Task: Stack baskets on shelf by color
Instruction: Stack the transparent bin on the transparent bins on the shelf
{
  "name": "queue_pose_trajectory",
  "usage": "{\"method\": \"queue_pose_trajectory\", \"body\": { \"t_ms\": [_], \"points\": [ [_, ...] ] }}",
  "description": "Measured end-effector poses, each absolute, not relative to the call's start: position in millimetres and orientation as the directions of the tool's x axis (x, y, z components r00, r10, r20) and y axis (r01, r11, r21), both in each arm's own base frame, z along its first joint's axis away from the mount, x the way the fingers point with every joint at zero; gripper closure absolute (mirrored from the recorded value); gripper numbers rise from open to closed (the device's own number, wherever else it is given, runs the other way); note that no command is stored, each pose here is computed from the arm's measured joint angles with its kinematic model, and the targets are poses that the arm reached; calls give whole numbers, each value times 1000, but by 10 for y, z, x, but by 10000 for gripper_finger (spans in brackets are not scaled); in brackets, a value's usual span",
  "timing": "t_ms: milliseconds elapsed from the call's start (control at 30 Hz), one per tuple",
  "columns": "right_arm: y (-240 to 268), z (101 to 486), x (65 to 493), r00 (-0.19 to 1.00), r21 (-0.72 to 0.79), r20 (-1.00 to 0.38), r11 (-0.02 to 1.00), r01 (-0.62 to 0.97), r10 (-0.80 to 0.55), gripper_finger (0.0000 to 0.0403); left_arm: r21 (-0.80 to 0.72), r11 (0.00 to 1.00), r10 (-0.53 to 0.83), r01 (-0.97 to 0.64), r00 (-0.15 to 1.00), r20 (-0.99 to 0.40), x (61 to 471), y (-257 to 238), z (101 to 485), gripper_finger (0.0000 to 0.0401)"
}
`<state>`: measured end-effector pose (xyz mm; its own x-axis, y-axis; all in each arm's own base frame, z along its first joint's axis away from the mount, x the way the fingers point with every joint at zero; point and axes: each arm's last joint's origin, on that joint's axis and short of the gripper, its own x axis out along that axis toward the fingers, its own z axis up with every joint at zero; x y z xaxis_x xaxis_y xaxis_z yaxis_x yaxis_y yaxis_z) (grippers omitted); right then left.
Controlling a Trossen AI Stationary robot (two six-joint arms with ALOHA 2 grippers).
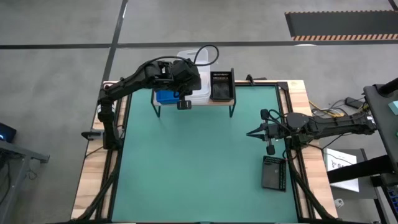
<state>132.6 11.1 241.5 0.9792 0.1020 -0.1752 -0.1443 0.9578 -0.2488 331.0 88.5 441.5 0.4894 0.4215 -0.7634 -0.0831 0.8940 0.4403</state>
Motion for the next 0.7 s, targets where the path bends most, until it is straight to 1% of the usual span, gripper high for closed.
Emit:
{"method": "queue_pose_trajectory", "body": {
  "t_ms": [600,700],
  "points": [
    [111,2415,1326,979,-249,-175,958,-144,102,394,439,894,424,-90,487,-763,3305,903,4415,401],
    [111,2415,1326,979,-249,-175,958,-144,102,394,439,893,428,-97,484,-763,3298,928,4415,390]
  ]
}}
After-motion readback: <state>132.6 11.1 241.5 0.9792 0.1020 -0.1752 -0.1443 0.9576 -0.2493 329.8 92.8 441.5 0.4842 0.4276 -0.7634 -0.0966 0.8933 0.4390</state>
